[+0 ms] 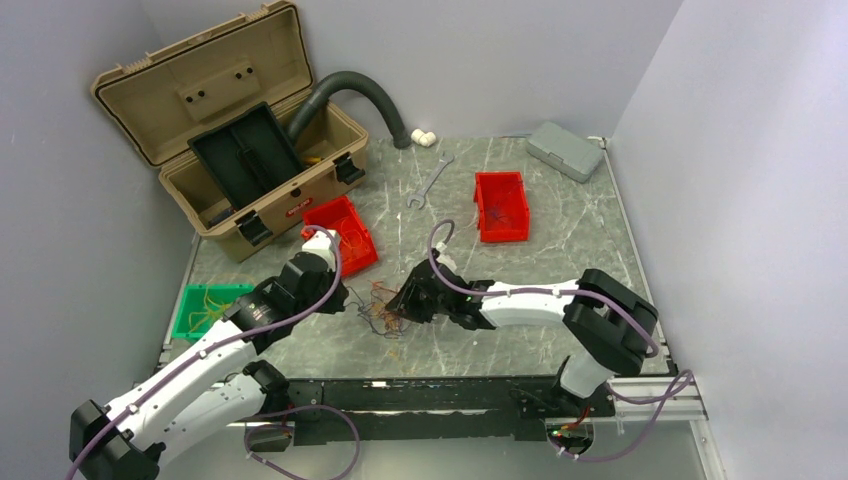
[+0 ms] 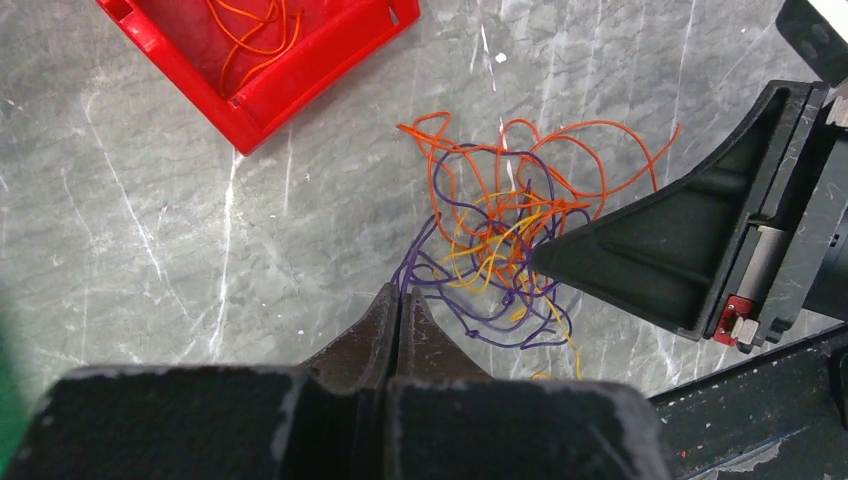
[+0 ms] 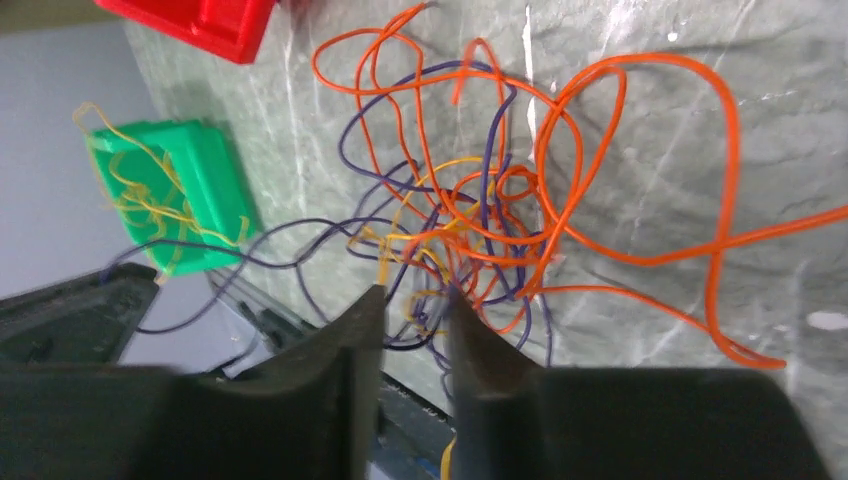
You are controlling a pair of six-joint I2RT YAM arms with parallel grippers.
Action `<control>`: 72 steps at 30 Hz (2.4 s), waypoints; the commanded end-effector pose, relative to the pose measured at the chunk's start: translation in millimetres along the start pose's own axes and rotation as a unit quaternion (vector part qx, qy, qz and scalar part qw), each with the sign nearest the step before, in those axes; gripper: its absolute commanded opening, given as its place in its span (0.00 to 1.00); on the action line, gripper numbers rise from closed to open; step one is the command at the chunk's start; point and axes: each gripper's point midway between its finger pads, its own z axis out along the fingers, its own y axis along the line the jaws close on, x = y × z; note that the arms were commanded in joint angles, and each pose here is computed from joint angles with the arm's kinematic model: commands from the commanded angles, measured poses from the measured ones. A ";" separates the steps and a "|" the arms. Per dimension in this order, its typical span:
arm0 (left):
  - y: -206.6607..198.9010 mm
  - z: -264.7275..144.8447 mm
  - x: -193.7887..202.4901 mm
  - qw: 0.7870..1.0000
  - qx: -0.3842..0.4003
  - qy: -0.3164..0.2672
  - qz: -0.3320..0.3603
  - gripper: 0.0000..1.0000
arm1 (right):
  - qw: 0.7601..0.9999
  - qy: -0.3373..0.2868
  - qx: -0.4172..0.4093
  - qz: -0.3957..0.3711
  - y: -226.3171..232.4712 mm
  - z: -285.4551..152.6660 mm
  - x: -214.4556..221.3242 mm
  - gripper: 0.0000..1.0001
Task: Untangle the cables
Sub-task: Untie the cable.
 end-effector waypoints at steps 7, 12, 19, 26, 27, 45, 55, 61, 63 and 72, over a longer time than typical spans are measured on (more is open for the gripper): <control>-0.4 -12.7 -26.9 0.999 -0.006 -0.044 0.001 0.00 | 0.996 -0.094 0.001 -0.001 -8.2 -36.5 -53.4 0.00; 13.6 -22.4 -32.8 0.997 -0.044 -0.056 -0.008 0.00 | 0.978 -0.187 0.093 -0.023 -73.6 -94.1 -99.2 0.00; 43.1 -29.7 -33.3 0.989 -0.120 -0.065 -0.049 0.00 | 0.938 -0.297 0.179 0.009 -155.2 -180.9 -155.8 0.00; 78.4 -55.8 -42.8 0.968 -0.222 -0.075 -0.094 0.00 | 0.883 -0.372 0.284 0.025 -187.2 -245.4 -185.8 0.00; 78.9 -58.6 -44.9 0.967 -0.224 -0.079 -0.096 0.00 | 0.877 -0.380 0.293 0.026 -188.2 -251.6 -188.0 0.00; 92.7 -102.2 -69.8 0.951 -0.268 -0.117 -0.097 0.00 | 0.835 -0.433 0.340 0.006 -177.4 -298.8 -208.4 0.00; -29.3 -105.4 -114.2 0.979 0.086 -0.180 0.038 0.00 | 0.939 -0.230 0.125 -0.221 -97.6 -210.4 -179.3 0.92; -40.3 -82.6 -99.8 0.987 0.102 -0.121 0.043 0.00 | 0.939 -0.132 0.061 -0.310 -60.0 -156.5 -128.4 0.87; -36.4 -81.3 -100.1 0.988 0.090 -0.120 0.040 0.00 | 0.929 -0.101 0.079 -0.346 -55.7 -137.6 -111.6 0.89; -9.9 -90.1 -103.8 0.990 0.023 -0.139 0.018 0.00 | 0.907 -0.011 0.141 -0.396 -71.6 -66.8 -71.4 0.96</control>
